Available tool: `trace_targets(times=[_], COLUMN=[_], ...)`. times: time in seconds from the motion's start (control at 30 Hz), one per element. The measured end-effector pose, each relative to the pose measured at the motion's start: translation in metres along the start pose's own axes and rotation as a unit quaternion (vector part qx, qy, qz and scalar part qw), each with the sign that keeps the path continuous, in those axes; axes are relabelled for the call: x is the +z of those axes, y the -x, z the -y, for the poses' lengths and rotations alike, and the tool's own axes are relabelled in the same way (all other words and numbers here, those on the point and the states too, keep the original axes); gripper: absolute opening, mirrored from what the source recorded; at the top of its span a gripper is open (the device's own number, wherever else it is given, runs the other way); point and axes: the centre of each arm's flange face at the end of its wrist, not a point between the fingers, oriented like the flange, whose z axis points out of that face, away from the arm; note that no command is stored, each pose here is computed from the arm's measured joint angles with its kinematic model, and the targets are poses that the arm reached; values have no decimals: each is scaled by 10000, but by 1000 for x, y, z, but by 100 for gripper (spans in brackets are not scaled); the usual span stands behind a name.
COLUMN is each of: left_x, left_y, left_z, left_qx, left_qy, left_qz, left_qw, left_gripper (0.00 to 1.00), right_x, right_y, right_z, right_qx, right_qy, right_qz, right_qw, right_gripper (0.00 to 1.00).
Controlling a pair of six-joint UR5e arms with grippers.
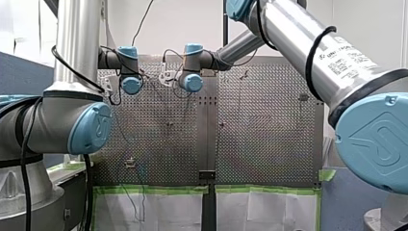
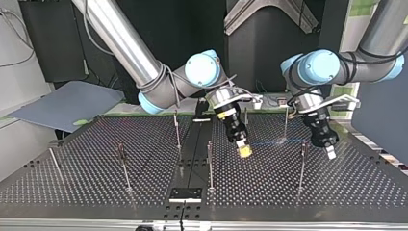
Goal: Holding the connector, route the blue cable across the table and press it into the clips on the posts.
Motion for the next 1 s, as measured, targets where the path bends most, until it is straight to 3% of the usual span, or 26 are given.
trace_targets(times=[0.33, 0.73, 1.0], left_x=[18, 36, 41], left_y=[-24, -25, -42], left_z=[-4, -4, -10], left_qx=[43, -121, -108], left_qy=[-182, -483, -419], left_qz=[-131, 5, -144], left_qw=[9997, 9988, 9990], left_gripper=[0, 0, 0], right_x=[9, 17, 26], right_y=[-9, -25, -44], right_z=[-6, -8, -12], right_qx=[-3, 9, 16], right_qy=[39, 53, 78], right_qz=[-119, -271, -379], right_qw=[9999, 9996, 9992], right_gripper=[0, 0, 0])
